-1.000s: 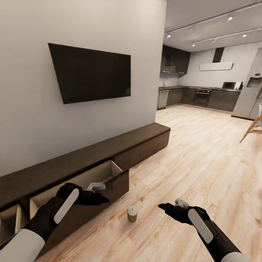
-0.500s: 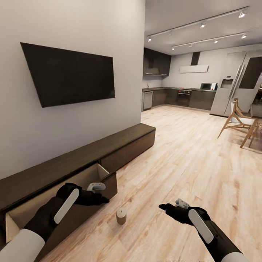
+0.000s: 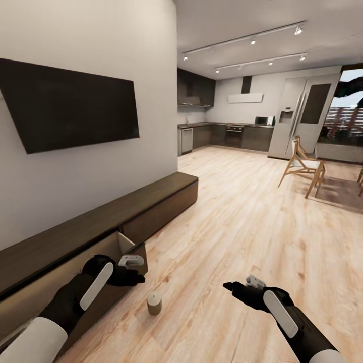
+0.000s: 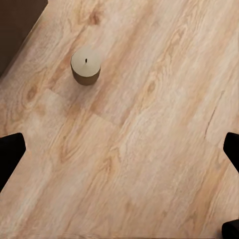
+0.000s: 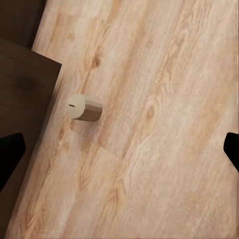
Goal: Place each of the two pumpkins and all three candles from the living room inside a cabinet in the living room (use any cabinet), then make sure every cabinet is closed, and position the cauldron so it is next to a table in the living room.
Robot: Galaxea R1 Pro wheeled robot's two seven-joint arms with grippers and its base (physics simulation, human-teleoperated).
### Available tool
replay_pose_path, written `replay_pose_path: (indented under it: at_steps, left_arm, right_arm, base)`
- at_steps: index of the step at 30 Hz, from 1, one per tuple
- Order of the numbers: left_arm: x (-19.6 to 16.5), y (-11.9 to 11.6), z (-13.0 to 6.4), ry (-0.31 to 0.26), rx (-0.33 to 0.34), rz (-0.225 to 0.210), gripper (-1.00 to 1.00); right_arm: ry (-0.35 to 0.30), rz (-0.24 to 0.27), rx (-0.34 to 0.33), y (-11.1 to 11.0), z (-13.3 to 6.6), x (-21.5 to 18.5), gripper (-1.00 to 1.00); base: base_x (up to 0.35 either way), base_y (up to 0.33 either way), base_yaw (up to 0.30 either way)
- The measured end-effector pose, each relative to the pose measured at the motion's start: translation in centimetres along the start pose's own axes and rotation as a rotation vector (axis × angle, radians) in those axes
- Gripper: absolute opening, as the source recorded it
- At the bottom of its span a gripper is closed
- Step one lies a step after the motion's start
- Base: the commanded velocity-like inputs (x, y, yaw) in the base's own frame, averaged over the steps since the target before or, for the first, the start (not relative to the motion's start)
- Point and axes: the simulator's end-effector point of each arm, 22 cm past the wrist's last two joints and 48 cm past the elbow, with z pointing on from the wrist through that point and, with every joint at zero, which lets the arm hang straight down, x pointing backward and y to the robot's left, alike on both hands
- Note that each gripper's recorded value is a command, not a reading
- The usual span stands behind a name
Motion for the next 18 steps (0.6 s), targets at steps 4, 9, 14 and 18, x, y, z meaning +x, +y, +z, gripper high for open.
replay_pose_path:
  at_steps: [4,9,14,18]
  left_arm:
    - [1.8,-0.8,1.9,0.063,-0.046,-0.019,1.0]
    - [2.4,-1.4,2.6,0.086,-0.057,-0.024,1.0]
    - [2.5,-1.5,2.7,0.091,-0.057,-0.027,1.0]
    - [2.1,-1.5,2.7,0.07,-0.056,-0.035,1.0]
  right_arm:
    - [-0.006,0.001,0.002,-0.1,0.0,-0.1,1.0]
    - [-0.008,0.0,0.004,-0.1,0.0,-0.1,1.0]
    - [-0.009,0.0,0.008,-0.2,0.0,-0.2,1.0]
    - [-0.026,0.001,0.005,0.0,0.0,-0.5,1.0]
  base:
    - [0.0,0.0,-0.138]
    - [0.0,0.0,-0.043]
    - [0.008,0.0,-0.011]
    - [0.126,0.0,-0.002]
